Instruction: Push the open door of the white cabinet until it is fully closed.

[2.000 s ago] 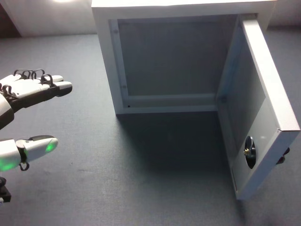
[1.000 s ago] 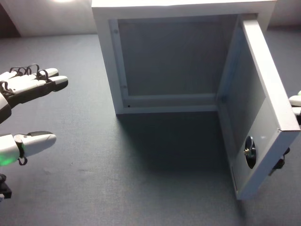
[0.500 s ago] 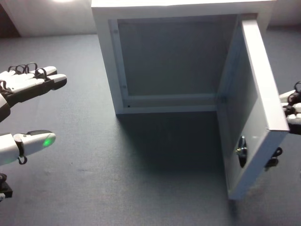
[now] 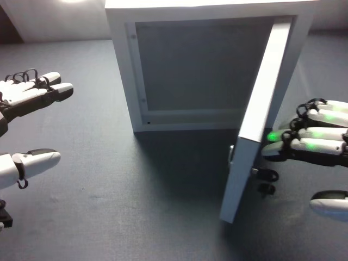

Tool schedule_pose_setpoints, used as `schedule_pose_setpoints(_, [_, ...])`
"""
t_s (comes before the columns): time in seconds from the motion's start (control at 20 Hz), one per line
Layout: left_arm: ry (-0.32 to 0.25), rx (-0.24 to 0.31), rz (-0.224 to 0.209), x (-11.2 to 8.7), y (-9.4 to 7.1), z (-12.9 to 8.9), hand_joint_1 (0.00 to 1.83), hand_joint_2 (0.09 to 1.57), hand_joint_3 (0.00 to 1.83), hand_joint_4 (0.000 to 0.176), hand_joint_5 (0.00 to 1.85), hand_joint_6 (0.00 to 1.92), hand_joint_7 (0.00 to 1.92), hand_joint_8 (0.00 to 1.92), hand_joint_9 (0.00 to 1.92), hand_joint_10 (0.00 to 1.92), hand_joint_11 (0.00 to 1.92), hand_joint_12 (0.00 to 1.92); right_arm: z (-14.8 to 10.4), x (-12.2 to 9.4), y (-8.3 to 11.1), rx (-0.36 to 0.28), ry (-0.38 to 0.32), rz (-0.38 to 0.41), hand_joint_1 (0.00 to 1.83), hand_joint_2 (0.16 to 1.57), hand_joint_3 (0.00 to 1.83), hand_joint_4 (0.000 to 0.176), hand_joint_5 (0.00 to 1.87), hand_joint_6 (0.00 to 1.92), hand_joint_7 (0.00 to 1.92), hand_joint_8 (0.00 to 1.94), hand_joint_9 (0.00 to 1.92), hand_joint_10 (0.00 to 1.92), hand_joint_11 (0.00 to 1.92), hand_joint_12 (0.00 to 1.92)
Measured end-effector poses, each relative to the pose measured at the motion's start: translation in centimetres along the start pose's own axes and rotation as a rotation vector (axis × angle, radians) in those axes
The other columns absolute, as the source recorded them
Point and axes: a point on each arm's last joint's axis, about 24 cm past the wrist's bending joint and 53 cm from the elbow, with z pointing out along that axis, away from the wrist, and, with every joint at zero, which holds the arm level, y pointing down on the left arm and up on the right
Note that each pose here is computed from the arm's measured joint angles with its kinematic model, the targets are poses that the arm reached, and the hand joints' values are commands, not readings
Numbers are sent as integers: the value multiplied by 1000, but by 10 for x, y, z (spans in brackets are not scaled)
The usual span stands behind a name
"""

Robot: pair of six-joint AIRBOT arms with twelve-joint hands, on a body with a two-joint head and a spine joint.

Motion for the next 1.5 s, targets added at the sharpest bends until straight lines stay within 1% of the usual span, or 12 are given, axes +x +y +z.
schedule_pose_setpoints(0.15, [-6,-10,-1,-1,3,-1,606,1285,0,0,233,0,101,1,149,3,0,1040,7,7,4,-21,16,3,227,1416,2,0,1,759,281,5,0,667,0,1307])
schedule_pose_setpoints(0.5, [-13,-4,-3,-3,1,-2,611,1293,1,0,217,0,84,0,129,0,0,969,26,10,14,-83,12,11,224,1443,1,0,0,628,238,2,0,528,0,777])
schedule_pose_setpoints(0.6, [-16,-2,-3,-4,1,-2,642,1287,0,0,219,0,85,0,143,4,0,1035,32,12,18,-101,14,11,212,1450,0,0,0,736,277,17,0,661,0,1236])
schedule_pose_setpoints(0.75, [-16,-1,-3,-4,1,-2,667,1285,0,0,223,2,88,1,147,5,0,1041,39,9,21,-122,-2,10,119,1462,5,0,0,737,265,12,0,700,0,1291])
schedule_pose_setpoints(0.85, [-17,0,-3,-4,1,-2,645,1288,1,0,219,0,81,0,149,5,0,1049,45,10,24,-135,-4,14,103,1462,1,0,0,657,246,3,0,612,0,1130])
schedule_pose_setpoints(0.95, [-20,-1,-3,-5,1,-3,640,1286,0,0,230,2,95,2,178,11,0,1099,52,13,29,-153,1,14,224,1418,0,0,0,598,231,12,0,559,0,1051])
schedule_pose_setpoints(1.0, [-21,-1,-3,-5,1,-3,647,1280,0,0,239,2,108,4,195,13,0,1141,55,13,30,-160,1,9,410,1351,0,0,18,544,230,7,0,498,0,987])
schedule_pose_setpoints(1.05, [-21,0,-3,-5,1,-3,617,1283,0,0,228,0,96,1,191,8,0,1114,59,13,29,-162,0,7,345,1372,0,0,15,481,219,2,0,444,0,924])
schedule_pose_setpoints(1.15, [-22,0,-3,-5,1,-3,587,1282,0,0,229,0,91,0,173,4,0,1071,65,13,26,-158,-2,5,370,1366,0,0,26,527,238,5,0,479,0,1082])
schedule_pose_setpoints(1.25, [-24,0,-3,-5,1,-3,603,1277,0,0,247,2,111,2,176,3,0,1061,69,13,24,-157,-5,11,469,1347,0,0,67,335,232,1,4,438,0,1172])
schedule_pose_setpoints(1.45, [-27,4,-4,-6,0,-3,594,1276,0,0,247,0,126,2,200,10,0,1135,78,14,19,-147,-10,23,494,1352,2,0,196,216,215,5,30,269,0,964])
schedule_pose_setpoints(1.5, [-29,5,-5,-7,0,-3,581,1277,1,0,231,1,100,1,158,6,0,986,81,11,18,-142,-21,31,540,1323,0,0,147,36,256,2,126,128,0,854])
